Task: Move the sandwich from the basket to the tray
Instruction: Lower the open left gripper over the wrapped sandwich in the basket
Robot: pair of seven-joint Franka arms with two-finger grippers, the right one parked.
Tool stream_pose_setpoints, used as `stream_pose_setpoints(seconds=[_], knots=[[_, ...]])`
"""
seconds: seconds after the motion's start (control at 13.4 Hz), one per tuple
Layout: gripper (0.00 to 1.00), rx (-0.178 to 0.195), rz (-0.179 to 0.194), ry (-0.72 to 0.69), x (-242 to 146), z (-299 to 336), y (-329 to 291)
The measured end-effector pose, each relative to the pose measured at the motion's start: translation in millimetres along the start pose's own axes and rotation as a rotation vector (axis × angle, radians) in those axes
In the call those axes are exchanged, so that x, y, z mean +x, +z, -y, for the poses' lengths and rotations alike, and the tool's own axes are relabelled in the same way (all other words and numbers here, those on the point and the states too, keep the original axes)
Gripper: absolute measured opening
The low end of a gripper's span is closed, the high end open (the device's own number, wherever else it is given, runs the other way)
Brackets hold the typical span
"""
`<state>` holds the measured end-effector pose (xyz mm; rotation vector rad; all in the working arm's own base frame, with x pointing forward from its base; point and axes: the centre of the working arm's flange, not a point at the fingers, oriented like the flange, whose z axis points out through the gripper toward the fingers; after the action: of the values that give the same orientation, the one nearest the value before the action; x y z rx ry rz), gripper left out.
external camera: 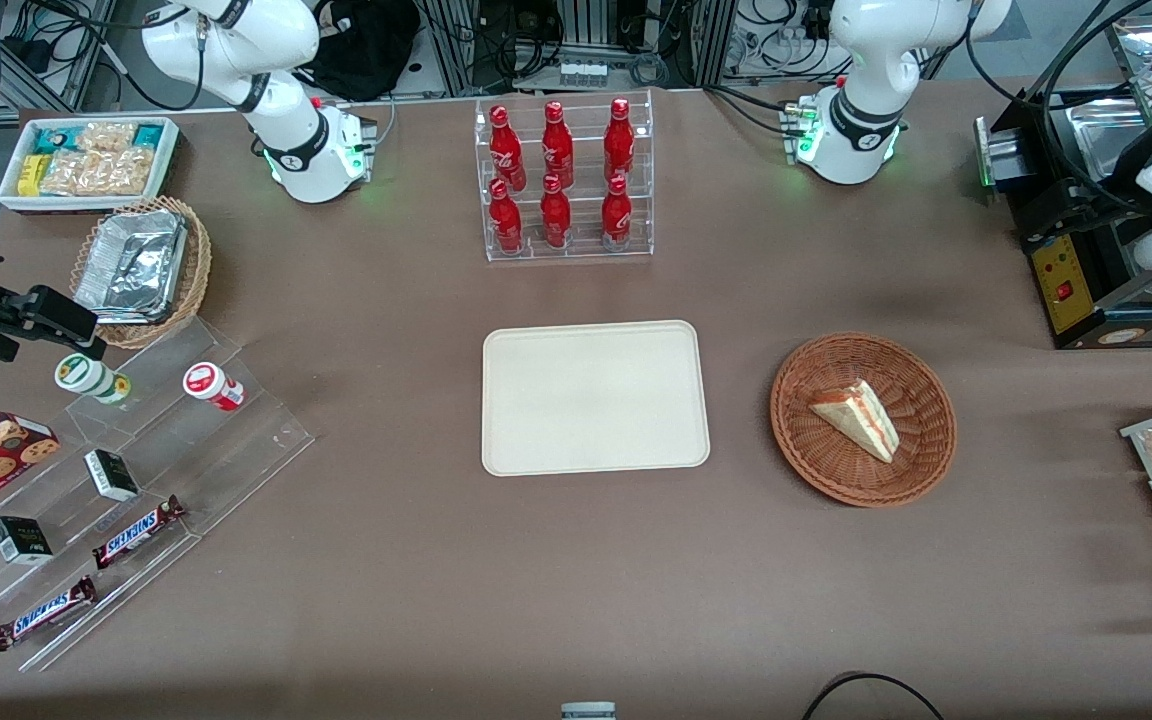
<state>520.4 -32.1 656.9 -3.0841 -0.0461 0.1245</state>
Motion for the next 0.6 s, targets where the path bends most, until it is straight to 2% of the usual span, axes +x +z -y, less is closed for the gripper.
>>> stream_pose_setpoints(seconds=[0.37,0.45,0.6], knots=[[1.00,0.000,0.000,0.012,0.5,0.0,0.4],[1.00,0.000,0.005,0.013,1.6,-0.1,3.0],[1.00,-0.001,0.041,0.013,10.1,-0.1,20.5]])
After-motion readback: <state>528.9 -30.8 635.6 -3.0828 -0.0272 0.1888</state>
